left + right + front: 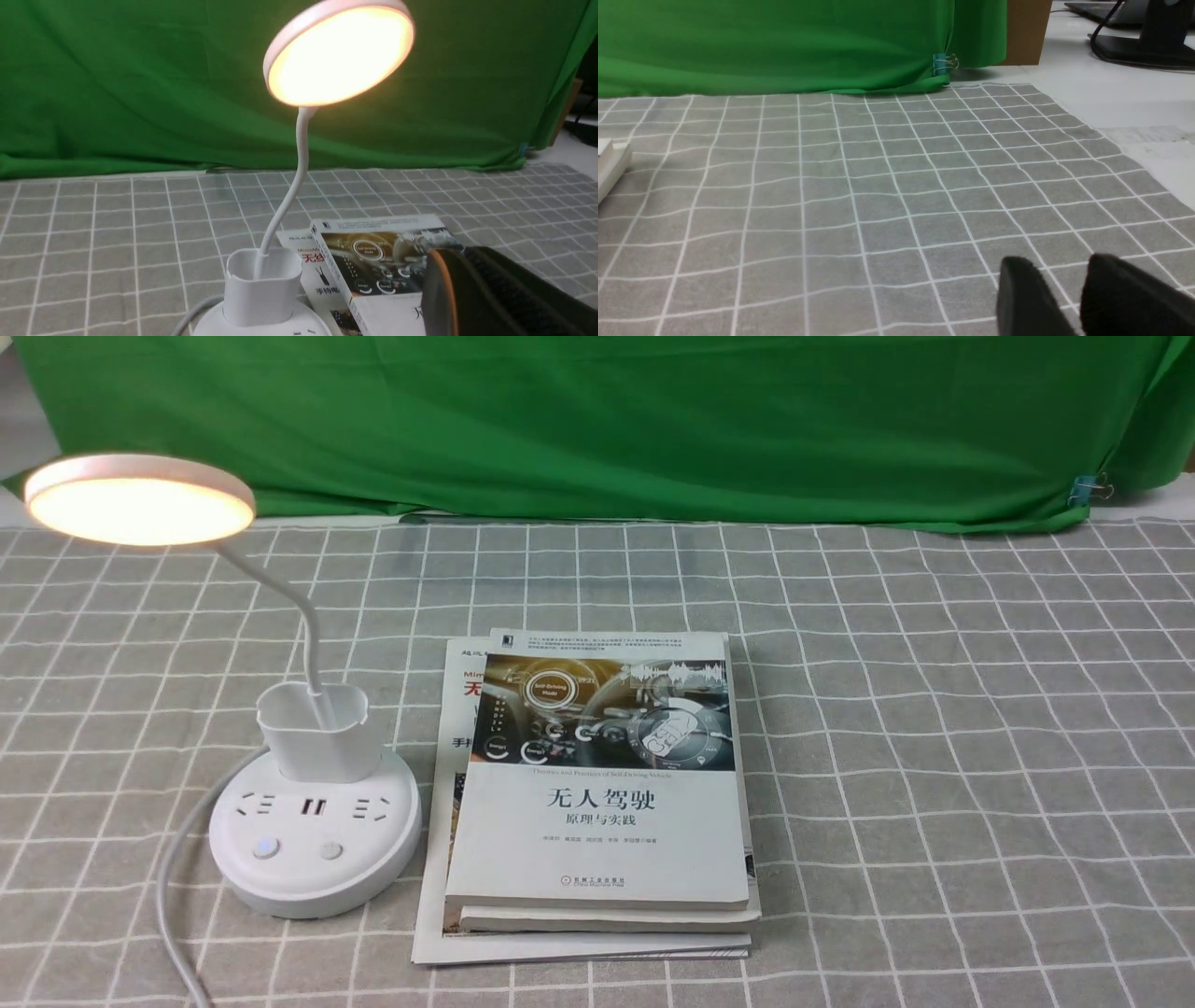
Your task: Turn on the desk lamp on the grey coffee tablecloth with your hand.
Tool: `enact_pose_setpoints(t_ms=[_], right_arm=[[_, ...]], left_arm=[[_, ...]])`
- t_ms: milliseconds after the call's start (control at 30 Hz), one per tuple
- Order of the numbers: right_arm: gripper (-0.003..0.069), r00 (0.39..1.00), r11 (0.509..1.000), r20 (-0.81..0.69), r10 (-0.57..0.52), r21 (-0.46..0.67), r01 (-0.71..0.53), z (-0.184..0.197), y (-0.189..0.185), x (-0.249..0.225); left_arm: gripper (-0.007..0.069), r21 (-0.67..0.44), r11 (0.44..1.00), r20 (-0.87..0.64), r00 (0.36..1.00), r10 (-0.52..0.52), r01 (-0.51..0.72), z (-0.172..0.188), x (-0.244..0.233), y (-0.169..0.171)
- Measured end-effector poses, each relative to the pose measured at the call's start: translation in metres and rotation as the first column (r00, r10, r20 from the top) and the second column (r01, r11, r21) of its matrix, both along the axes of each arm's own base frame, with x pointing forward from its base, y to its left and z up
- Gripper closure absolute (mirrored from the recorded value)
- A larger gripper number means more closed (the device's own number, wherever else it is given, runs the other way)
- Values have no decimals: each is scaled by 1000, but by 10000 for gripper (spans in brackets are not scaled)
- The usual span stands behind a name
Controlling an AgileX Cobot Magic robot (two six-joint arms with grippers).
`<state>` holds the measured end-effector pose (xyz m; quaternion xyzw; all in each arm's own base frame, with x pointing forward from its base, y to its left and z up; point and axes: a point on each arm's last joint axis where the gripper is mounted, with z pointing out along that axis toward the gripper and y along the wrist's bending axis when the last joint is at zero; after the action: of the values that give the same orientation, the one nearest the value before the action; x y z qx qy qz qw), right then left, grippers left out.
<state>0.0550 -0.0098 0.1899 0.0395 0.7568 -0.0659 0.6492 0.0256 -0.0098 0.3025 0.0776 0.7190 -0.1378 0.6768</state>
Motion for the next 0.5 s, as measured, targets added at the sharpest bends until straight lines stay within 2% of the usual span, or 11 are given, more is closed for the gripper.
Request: enact_pose_setpoints(t_ms=[500], right_arm=[[414, 1000, 1000, 0, 0, 0, 0, 0, 0, 0]], left_arm=[[620, 26, 1000, 31, 999, 11, -12, -4, 3, 0]])
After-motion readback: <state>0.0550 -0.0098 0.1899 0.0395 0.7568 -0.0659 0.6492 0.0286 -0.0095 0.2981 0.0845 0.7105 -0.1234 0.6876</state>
